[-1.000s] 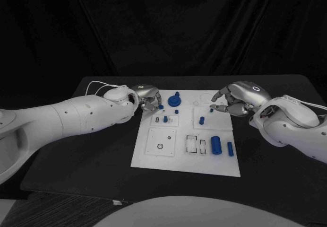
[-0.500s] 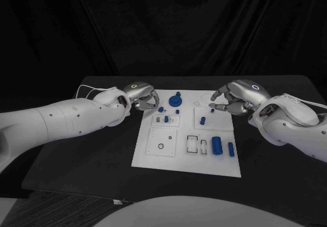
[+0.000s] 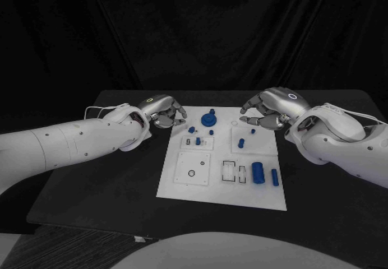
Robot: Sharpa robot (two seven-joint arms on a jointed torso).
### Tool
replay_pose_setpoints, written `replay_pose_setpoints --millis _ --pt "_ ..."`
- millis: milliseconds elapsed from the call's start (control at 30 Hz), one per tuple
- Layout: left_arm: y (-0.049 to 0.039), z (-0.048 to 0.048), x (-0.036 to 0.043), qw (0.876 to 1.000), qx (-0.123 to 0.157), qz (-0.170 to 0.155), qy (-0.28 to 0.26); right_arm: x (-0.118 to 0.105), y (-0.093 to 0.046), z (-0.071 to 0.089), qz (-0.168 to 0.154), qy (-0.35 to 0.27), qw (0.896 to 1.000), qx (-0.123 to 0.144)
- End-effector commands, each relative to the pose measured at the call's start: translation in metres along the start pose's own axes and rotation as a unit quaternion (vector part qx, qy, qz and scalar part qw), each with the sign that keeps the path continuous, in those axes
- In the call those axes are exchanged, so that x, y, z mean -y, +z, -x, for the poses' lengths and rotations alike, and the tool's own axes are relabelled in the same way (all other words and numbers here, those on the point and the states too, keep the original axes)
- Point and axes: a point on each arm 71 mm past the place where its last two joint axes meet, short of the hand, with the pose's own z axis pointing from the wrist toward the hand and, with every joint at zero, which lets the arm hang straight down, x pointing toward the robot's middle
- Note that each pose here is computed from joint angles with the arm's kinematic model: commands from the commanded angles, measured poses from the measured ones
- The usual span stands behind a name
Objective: Assemble the parts on the task board
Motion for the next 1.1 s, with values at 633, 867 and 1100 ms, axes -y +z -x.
replay_pose_setpoints --millis 633,867,1100 --pt "0.0254 -0.0289 0.0139 0.988 -0.106 0.100 0.057 0.006 -0.006 -0.003 -0.004 -0.001 1.000 -0.010" --pt "0.0306 -0.0322 0.0142 0.985 -0.119 0.108 0.060 0.008 -0.009 -0.003 -0.008 0.000 1.000 -0.010" --pt "0.0342 -0.0342 0.0178 0.985 -0.121 0.104 0.060 0.009 -0.010 -0.004 -0.010 0.000 1.000 -0.011"
